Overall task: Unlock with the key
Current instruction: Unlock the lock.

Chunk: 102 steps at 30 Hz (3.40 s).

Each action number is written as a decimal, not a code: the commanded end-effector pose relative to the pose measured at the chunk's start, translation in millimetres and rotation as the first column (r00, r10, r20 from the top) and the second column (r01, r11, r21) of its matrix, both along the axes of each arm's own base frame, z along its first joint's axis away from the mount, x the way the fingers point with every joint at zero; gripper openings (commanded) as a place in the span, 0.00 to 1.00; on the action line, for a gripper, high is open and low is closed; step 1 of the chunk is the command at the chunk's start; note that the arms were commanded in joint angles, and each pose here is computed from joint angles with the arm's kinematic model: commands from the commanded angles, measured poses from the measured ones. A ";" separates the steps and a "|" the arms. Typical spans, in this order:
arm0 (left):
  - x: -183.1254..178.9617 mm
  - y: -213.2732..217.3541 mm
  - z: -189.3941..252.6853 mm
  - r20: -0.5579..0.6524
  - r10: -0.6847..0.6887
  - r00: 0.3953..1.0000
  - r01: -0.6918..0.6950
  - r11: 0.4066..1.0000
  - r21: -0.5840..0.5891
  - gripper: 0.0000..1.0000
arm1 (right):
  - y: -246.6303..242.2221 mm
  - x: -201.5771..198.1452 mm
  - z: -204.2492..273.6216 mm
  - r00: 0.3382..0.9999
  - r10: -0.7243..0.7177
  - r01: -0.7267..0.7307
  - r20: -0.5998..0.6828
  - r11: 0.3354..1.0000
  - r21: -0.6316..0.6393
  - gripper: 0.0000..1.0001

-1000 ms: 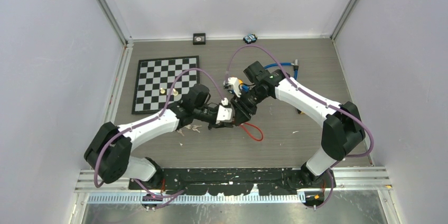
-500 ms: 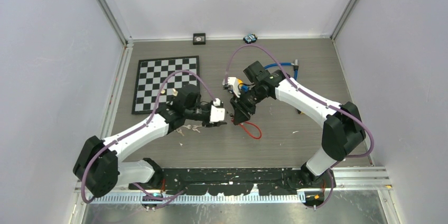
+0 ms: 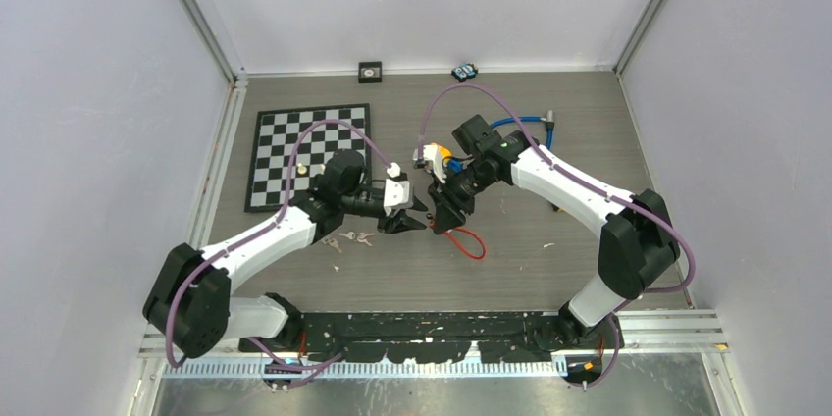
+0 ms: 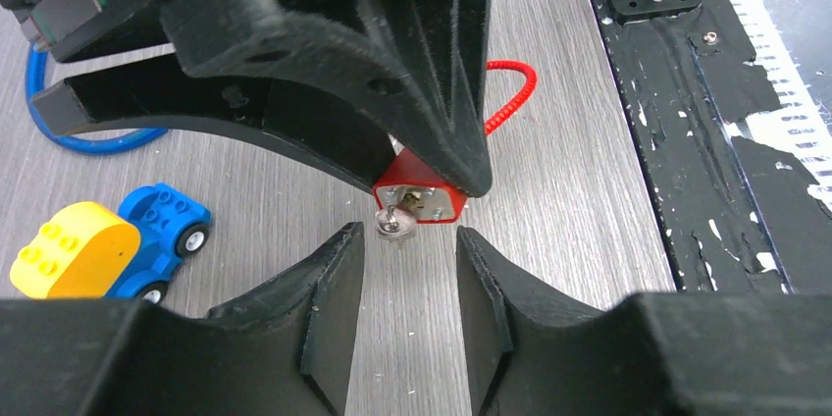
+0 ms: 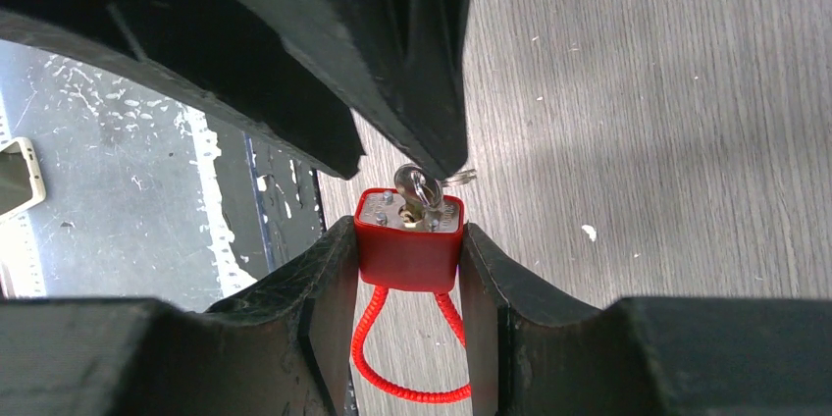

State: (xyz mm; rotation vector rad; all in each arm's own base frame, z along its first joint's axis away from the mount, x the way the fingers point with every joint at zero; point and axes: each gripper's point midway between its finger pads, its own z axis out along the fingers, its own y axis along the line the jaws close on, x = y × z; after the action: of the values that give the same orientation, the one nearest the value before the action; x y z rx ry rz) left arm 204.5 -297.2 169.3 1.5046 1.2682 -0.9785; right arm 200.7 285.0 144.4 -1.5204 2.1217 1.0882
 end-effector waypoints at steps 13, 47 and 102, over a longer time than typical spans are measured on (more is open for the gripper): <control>12.5 -13.0 17.7 0.043 -0.091 0.995 0.093 0.994 -0.052 0.30 | 4.9 -7.4 20.2 0.999 0.036 -0.039 0.037 0.997 0.074 0.00; -28.6 -33.1 1.8 -0.042 -0.256 0.966 0.252 0.963 -0.091 0.00 | 13.3 5.8 26.6 0.997 -0.005 -0.001 0.080 0.997 0.073 0.00; -19.8 -3.1 21.4 -0.193 -0.114 0.975 0.088 0.986 -0.140 0.58 | -2.9 24.0 1.4 0.982 -0.060 0.065 0.181 0.998 -0.018 0.00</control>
State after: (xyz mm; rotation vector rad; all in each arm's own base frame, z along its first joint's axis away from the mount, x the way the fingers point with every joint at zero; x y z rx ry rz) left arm 187.3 -304.6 171.6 1.4848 1.2333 -1.1922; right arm 214.5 277.3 123.9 -1.4955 2.1805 0.9102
